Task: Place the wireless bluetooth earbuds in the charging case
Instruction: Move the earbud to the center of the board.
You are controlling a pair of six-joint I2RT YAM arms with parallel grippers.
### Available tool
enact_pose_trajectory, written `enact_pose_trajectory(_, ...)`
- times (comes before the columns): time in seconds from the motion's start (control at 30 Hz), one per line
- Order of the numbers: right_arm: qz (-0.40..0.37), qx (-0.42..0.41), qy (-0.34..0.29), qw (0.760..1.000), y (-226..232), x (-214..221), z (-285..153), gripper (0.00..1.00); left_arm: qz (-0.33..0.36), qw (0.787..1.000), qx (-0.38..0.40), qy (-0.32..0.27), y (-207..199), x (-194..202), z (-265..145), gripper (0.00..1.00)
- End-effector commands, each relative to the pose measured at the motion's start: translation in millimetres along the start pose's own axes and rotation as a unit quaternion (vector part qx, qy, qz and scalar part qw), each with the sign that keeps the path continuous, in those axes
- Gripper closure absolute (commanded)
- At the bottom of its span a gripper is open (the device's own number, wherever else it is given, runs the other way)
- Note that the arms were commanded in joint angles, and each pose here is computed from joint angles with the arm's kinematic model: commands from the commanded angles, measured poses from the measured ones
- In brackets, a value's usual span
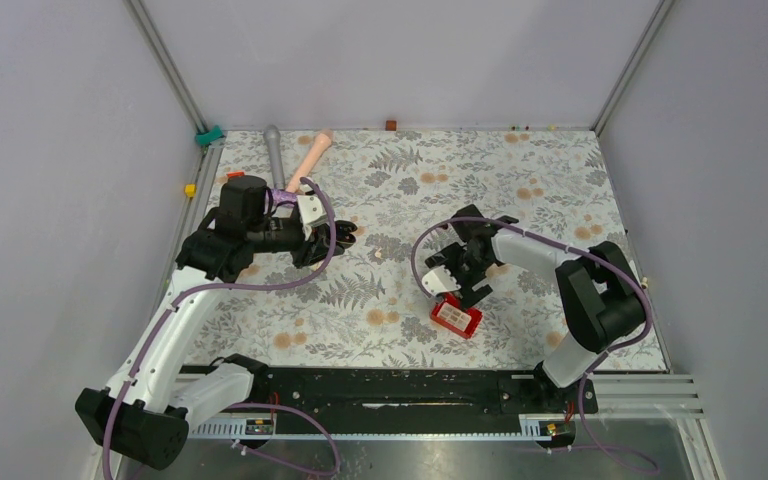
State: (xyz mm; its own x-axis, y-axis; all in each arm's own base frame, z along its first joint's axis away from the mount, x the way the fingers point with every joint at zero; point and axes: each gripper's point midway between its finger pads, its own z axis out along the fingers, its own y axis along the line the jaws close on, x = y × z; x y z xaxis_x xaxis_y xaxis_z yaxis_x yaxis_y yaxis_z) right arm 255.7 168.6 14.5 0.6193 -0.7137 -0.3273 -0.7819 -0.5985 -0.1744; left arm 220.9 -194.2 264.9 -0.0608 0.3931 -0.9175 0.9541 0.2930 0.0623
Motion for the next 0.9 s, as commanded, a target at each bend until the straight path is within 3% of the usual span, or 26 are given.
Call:
enact_pose_trajectory(0.0,-0.003,0.060,0.016,0.998,-36,7,6,0.02,0.030,0.999,-0.011,-0.017,3,-9,-3,1.00)
enact_pose_trajectory(0.17,-0.007,0.100,0.026,0.995,-62,12,4,0.01,0.030,0.999,-0.012,-0.016,3,-9,-3,1.00)
enact_pose_trajectory(0.4,-0.001,0.086,-0.002,0.996,-74,-1,10,0.01,0.029,0.999,-0.012,-0.013,5,-8,-2,1.00)
enact_pose_trajectory(0.6,0.015,0.126,0.039,0.991,-107,9,19,0.03,0.027,0.999,-0.012,-0.012,5,-7,-1,1.00)
enact_pose_trajectory(0.73,0.078,0.180,0.044,0.980,-138,10,6,0.04,0.028,0.999,-0.013,-0.012,5,-7,-2,1.00)
enact_pose_trajectory(0.87,0.165,0.195,0.009,0.967,-151,-10,-27,0.04,0.029,0.999,-0.014,-0.012,4,-7,-2,1.00)
